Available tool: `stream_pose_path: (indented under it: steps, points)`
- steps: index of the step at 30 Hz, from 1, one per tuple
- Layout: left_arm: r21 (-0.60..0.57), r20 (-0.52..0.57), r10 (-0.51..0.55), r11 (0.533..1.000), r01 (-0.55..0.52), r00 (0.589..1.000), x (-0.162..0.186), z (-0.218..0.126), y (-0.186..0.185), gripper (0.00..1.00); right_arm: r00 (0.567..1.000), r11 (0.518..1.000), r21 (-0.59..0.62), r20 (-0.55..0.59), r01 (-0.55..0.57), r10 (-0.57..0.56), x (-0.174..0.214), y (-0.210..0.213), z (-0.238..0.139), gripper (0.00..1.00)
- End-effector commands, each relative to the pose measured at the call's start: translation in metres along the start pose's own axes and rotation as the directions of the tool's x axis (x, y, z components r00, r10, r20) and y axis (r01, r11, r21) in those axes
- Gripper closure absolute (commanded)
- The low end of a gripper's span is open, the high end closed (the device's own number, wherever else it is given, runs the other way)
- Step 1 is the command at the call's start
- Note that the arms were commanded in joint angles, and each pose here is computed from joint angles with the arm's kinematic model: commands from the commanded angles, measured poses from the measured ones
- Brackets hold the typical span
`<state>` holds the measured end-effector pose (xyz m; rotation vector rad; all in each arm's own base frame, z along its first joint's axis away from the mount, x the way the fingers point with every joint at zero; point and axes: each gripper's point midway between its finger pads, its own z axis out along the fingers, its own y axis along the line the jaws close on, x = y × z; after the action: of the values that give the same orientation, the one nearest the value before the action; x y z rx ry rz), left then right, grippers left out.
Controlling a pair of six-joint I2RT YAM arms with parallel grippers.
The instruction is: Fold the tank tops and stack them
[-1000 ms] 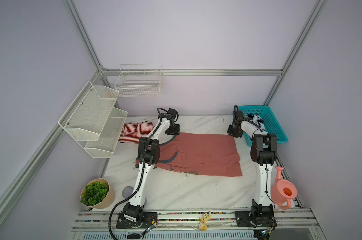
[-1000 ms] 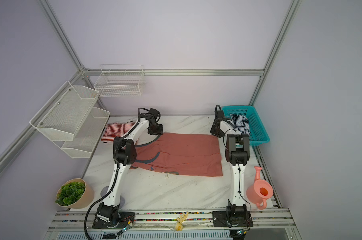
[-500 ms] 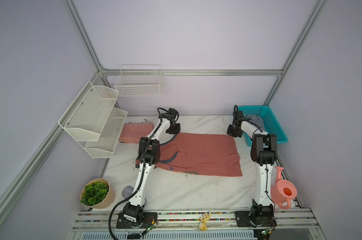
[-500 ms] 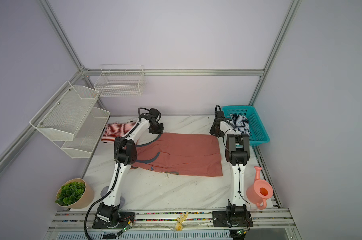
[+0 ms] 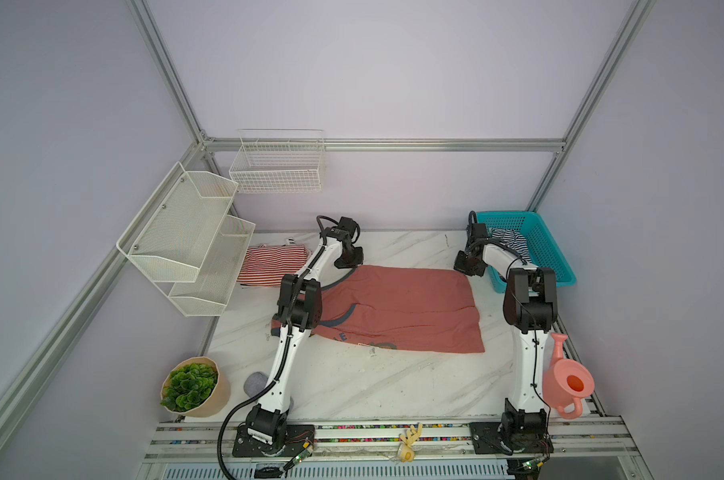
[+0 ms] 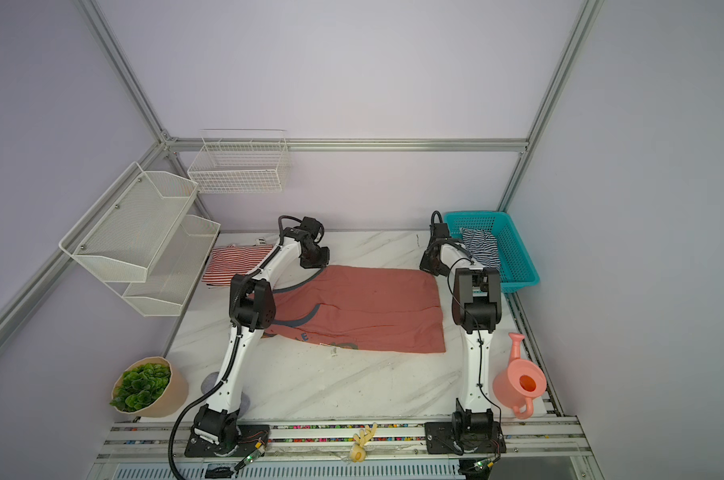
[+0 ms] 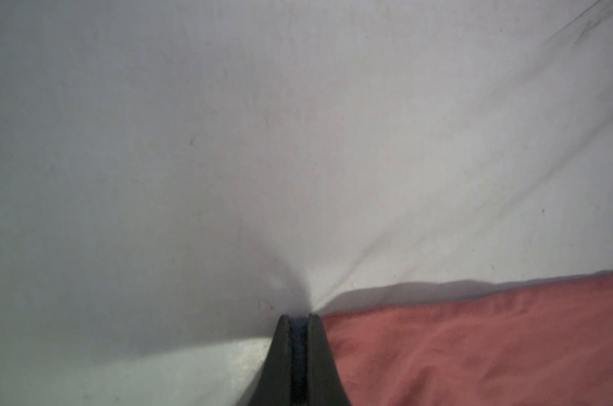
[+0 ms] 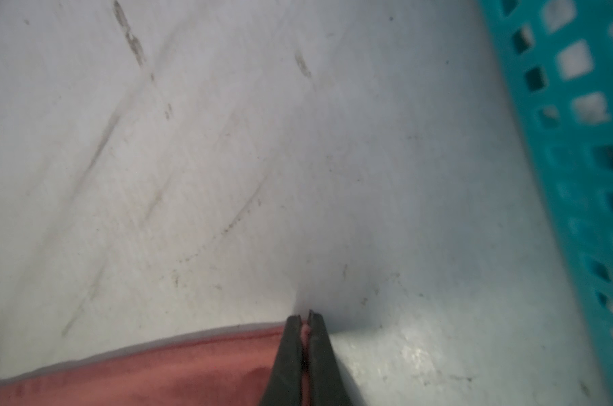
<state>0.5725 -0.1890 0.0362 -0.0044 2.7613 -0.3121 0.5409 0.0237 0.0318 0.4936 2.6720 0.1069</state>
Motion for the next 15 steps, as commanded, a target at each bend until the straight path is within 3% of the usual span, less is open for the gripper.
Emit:
stream_pose_path:
  steps: [1, 8, 15]
  points:
    - [0.008, -0.007, 0.011, 1.000, -0.011, 1.000, 0.005, -0.016, -0.009, 1.00, 0.998, 1.000, -0.016, 0.055, 0.009, -0.009, -0.010, 0.000, -0.027, 1.00]
    - [0.018, 0.048, 0.013, 1.000, -0.014, 0.999, -0.001, -0.047, -0.013, 1.00, 0.990, 0.998, -0.058, 0.142, 0.015, -0.006, -0.016, 0.003, -0.065, 1.00]
    - [0.011, 0.039, 0.011, 1.000, -0.012, 0.999, 0.010, -0.064, -0.013, 1.00, 0.988, 0.996, -0.089, 0.151, 0.031, -0.017, 0.001, 0.000, -0.092, 1.00]
